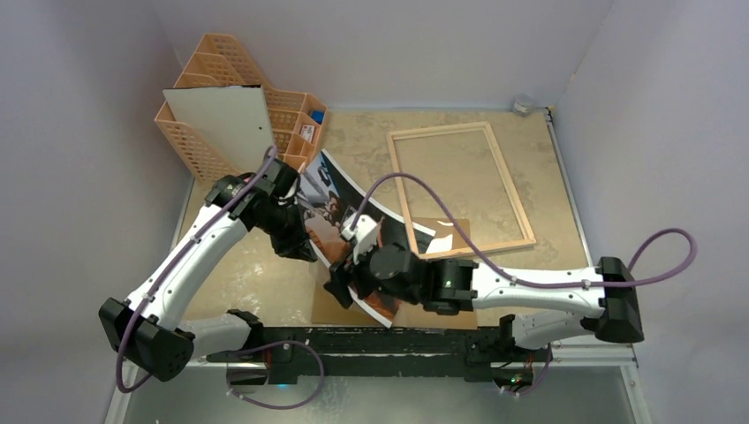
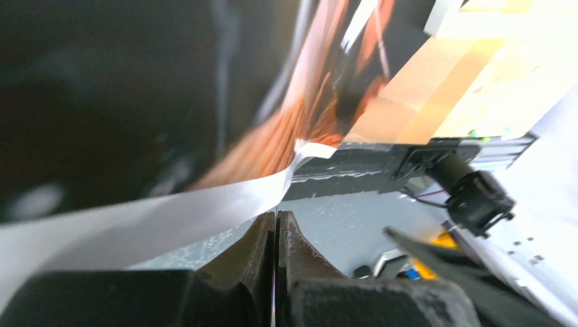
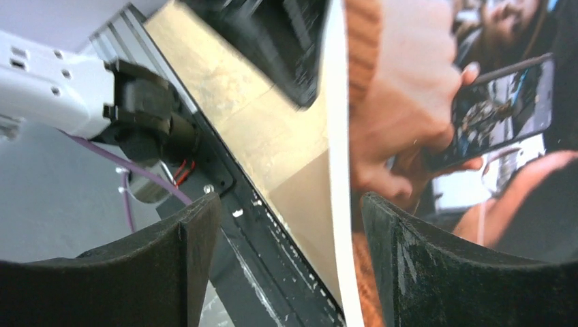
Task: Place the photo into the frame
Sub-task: Pick up the photo frame item at the center of the board.
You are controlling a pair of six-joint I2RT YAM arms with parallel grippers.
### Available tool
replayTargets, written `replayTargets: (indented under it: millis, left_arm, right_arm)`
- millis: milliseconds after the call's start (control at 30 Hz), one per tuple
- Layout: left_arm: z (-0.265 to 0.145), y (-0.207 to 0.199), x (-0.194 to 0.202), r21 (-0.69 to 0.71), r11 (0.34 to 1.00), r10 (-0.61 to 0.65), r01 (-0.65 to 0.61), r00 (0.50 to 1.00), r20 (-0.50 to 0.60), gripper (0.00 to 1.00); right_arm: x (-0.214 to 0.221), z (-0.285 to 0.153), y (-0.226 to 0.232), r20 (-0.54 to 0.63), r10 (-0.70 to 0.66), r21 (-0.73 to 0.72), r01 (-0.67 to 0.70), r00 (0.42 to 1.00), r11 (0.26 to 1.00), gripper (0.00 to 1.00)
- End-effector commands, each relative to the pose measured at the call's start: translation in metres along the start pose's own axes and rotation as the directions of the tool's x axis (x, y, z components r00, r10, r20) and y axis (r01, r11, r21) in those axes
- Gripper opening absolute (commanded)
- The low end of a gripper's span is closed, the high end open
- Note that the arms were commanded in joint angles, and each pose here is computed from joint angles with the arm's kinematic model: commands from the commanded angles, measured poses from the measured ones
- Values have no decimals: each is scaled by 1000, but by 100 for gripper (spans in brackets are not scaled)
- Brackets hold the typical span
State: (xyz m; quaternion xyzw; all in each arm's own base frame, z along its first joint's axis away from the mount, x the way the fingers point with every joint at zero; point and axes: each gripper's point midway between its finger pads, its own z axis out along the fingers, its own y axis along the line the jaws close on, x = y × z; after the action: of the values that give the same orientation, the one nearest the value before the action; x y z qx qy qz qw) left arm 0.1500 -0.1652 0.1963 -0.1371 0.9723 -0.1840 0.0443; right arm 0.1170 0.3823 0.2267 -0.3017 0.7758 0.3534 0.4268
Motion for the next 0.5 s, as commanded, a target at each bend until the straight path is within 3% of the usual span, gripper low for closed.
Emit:
replayTargets:
  millis: [0, 167, 467]
  left_arm:
    - [-2, -9, -13, 98, 994, -56, 57, 998, -18, 0]
    - [3, -21, -17, 137, 987, -78, 84, 996, -53, 0]
    - [3, -27, -16, 163, 981, -90, 103, 992, -85, 0]
  right_arm:
    - [-1, -3, -6, 4, -42, 191, 40, 999, 981, 76]
    - [2, 4, 10, -7, -115, 227, 113, 993, 967, 66]
    - [15, 31, 15, -55, -131, 327, 142, 990, 934, 62]
